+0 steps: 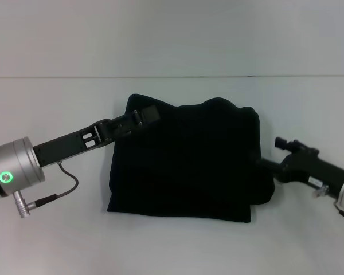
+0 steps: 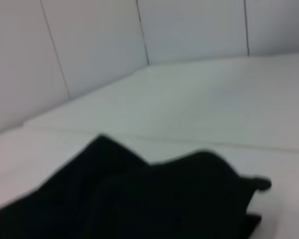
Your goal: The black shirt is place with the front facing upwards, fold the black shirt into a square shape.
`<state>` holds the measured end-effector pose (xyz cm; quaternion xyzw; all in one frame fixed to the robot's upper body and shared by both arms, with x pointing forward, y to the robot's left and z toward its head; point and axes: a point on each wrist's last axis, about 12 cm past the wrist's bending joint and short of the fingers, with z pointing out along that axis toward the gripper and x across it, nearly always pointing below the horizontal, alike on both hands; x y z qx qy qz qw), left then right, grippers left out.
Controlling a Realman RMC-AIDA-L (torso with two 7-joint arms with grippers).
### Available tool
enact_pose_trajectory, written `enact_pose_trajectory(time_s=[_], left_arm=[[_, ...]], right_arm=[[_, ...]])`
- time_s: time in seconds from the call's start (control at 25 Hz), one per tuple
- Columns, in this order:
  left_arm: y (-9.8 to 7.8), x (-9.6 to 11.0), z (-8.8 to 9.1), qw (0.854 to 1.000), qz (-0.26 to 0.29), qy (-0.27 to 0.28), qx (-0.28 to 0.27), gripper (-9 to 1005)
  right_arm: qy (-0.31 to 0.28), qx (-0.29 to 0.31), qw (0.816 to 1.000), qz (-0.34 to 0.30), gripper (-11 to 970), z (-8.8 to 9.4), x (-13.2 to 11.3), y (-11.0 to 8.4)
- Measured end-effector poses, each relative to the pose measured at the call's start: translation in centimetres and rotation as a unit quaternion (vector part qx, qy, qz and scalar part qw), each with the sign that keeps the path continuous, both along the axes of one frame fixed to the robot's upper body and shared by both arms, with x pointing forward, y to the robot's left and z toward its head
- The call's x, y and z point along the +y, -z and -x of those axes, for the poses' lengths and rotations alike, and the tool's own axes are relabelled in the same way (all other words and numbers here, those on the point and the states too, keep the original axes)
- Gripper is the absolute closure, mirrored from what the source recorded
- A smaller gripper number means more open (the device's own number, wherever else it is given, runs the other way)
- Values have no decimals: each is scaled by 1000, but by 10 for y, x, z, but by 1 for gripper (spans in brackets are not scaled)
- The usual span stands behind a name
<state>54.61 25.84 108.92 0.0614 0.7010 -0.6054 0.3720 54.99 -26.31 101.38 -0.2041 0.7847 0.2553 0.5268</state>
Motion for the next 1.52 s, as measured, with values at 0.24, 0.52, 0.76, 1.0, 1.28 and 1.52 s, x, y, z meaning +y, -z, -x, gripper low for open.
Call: enact_pose_trajectory(time_s=[0.24, 0.52, 0.76, 1.0, 1.28, 1.52], left_arm=[[-1, 4, 1, 1000, -14, 4, -14, 35], [3, 30, 15, 986, -124, 51, -102, 35], [14, 43, 33, 968, -186, 60, -155, 36], [17, 39, 40, 962, -186, 75, -186, 36], [16, 34, 40, 961, -181, 86, -193, 37], [13, 31, 35, 959, -182, 91, -197, 38]], right_arm=[[48, 27, 993, -103, 43, -10, -19, -21], [83, 204, 954, -205, 44, -55, -41, -64], [93, 311, 924, -202, 44, -88, -28, -93], [116, 357, 906, -195, 44, -105, -2, -101], [146, 384, 888, -208, 44, -101, 2, -87], [142, 374, 893, -208, 45, -101, 15, -83]])
